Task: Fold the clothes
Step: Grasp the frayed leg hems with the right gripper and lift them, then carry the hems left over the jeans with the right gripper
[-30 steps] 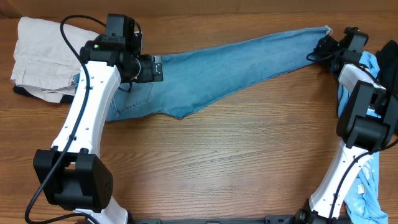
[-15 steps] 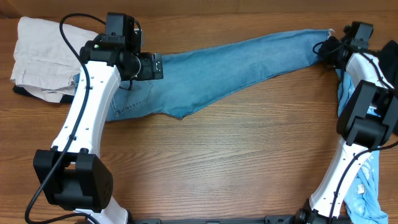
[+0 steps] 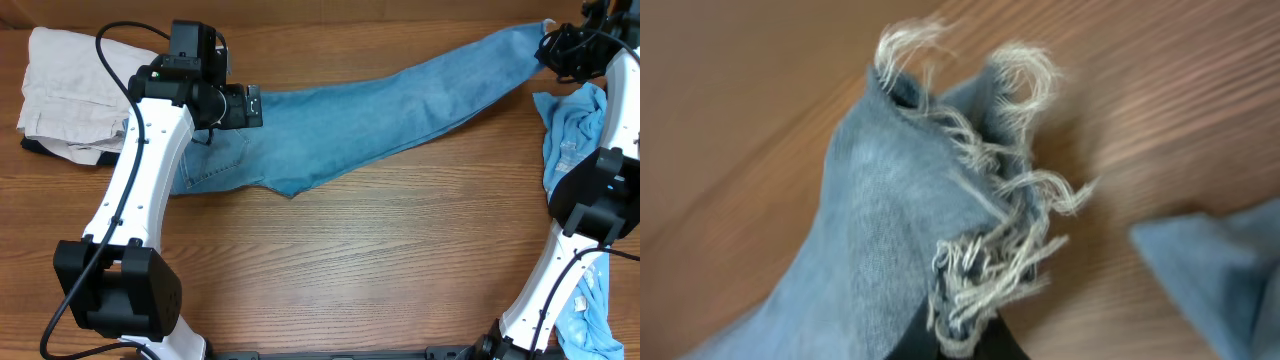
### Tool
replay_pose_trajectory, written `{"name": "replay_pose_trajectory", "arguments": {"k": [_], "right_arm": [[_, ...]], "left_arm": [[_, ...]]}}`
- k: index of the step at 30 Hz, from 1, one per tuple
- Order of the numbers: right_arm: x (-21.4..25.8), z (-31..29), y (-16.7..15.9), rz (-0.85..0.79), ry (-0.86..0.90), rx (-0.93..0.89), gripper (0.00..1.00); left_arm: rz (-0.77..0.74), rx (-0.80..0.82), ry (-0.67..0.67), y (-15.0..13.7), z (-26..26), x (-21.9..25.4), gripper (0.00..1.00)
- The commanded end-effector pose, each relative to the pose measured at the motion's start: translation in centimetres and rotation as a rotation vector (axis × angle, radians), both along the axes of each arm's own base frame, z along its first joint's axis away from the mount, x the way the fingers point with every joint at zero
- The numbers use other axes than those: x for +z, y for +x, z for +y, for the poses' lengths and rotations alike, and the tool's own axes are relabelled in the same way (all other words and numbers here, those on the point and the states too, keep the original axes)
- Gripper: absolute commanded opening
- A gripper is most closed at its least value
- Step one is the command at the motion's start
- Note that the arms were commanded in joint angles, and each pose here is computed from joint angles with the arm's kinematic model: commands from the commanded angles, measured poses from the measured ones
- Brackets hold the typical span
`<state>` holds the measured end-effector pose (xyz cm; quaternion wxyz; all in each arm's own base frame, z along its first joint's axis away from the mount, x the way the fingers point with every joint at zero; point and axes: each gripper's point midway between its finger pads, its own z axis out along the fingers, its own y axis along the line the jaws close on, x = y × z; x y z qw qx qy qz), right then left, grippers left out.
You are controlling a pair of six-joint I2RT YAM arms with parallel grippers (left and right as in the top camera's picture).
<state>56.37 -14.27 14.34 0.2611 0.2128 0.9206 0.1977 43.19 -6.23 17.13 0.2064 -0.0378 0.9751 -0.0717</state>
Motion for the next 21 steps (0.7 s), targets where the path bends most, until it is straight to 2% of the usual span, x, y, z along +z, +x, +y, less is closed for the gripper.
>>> {"name": "replay_pose_trajectory", "arguments": {"k": [1, 8, 17, 21], "right_arm": [[7.5, 4.7, -0.9, -0.152, -0.008, 0.231, 0.04], [6.2, 14.9, -3.5, -0.03, 0.049, 0.463, 0.04], [4.9, 26.8, -6.5, 0.067, -0.008, 0.69, 0.04], [4.5, 31.6, -8.2, 0.088, -0.045, 0.783, 0.04]], "left_arm": [[0.002, -0.002, -0.016, 0.3, -0.5, -0.5, 1.0], [-0.032, -0.014, -0.078, 1.1, -1.3, 0.2, 1.0], [-0.029, 0.135, -0.196, 1.7, 4.0, 0.7, 1.0], [-0.032, 0.156, -0.203, 1.7, 5.1, 0.7, 1.0]]}}
